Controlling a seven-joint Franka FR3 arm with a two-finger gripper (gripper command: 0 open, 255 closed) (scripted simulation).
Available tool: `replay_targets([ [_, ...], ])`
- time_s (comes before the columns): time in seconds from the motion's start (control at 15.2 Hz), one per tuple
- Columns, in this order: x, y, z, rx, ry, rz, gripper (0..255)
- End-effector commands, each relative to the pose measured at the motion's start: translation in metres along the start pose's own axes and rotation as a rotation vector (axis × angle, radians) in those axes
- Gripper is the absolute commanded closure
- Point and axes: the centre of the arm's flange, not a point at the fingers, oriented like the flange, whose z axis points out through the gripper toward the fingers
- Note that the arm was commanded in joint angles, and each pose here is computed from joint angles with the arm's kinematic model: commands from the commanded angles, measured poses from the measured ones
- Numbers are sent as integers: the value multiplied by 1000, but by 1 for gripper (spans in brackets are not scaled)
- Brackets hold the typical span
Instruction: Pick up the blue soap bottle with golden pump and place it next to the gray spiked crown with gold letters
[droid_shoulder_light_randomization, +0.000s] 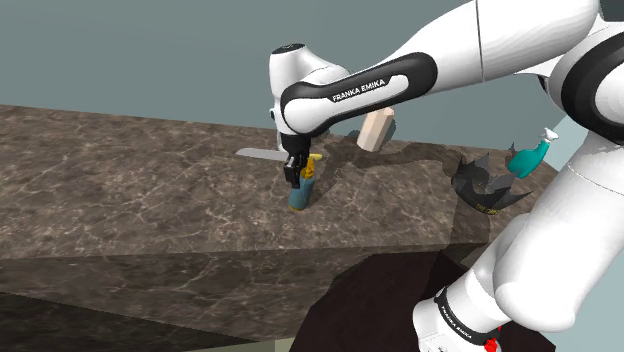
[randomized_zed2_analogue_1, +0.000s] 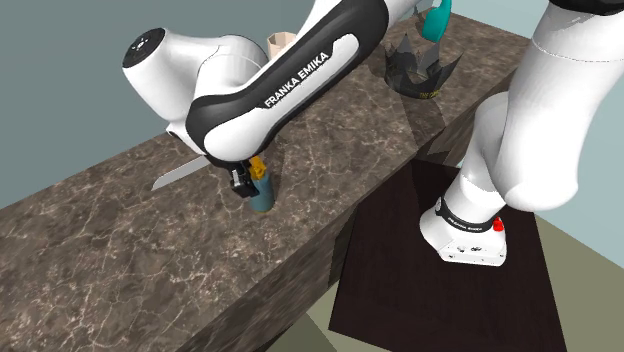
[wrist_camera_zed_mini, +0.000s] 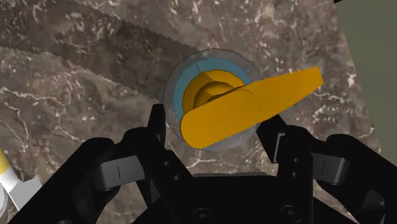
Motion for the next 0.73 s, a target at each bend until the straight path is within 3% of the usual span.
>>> replay_targets([
  [0.0, -2, 0, -9, 0, 0, 0, 255],
  [0.66, -15, 3, -60, 0, 0, 0, 255],
])
